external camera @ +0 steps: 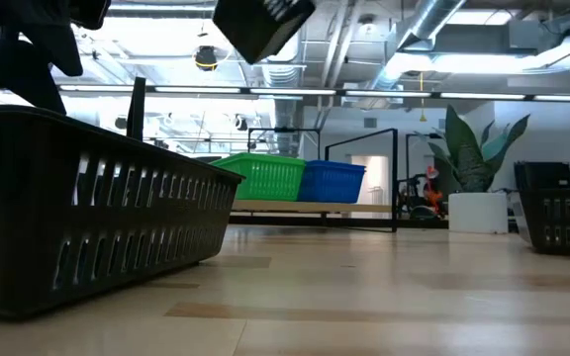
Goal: Stack baskets on shelf by color
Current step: Put the bottom right black bin on the shelf
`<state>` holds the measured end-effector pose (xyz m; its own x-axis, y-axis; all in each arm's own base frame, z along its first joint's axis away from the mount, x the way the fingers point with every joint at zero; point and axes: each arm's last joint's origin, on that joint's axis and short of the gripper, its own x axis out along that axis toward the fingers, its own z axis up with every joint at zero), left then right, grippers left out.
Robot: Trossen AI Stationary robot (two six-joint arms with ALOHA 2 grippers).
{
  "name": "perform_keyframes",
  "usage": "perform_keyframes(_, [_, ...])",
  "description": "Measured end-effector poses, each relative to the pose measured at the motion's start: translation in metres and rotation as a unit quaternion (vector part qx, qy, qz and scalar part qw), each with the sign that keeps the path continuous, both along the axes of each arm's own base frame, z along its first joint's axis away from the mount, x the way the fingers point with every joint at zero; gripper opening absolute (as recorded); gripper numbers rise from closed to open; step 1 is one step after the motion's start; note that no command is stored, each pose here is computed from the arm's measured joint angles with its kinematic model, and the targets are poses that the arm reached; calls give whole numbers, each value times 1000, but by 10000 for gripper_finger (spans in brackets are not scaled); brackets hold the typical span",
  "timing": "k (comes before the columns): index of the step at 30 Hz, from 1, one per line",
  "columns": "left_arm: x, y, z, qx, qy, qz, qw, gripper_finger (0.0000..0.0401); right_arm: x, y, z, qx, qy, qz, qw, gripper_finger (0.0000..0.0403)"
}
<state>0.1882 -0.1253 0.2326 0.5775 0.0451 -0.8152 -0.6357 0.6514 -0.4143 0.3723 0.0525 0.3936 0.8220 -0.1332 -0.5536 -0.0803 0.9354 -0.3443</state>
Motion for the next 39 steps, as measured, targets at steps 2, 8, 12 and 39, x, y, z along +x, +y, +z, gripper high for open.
perform_keyframes(2, [0,0,0,-4,0,6,1000,253,9,-23,0,-29,-16,-5,999,11])
perform_keyframes(8, [-2,1,-1,-11,9,29,999,253,40,-64,-17,-45,-43,28,998,12])
perform_keyframes(12, [-3,2,-2,-16,16,37,999,253,62,-71,-44,-67,-11,45,997,12])
perform_keyframes(39, [-5,3,-2,-21,27,37,999,253,124,-62,-138,-95,174,107,974,14])
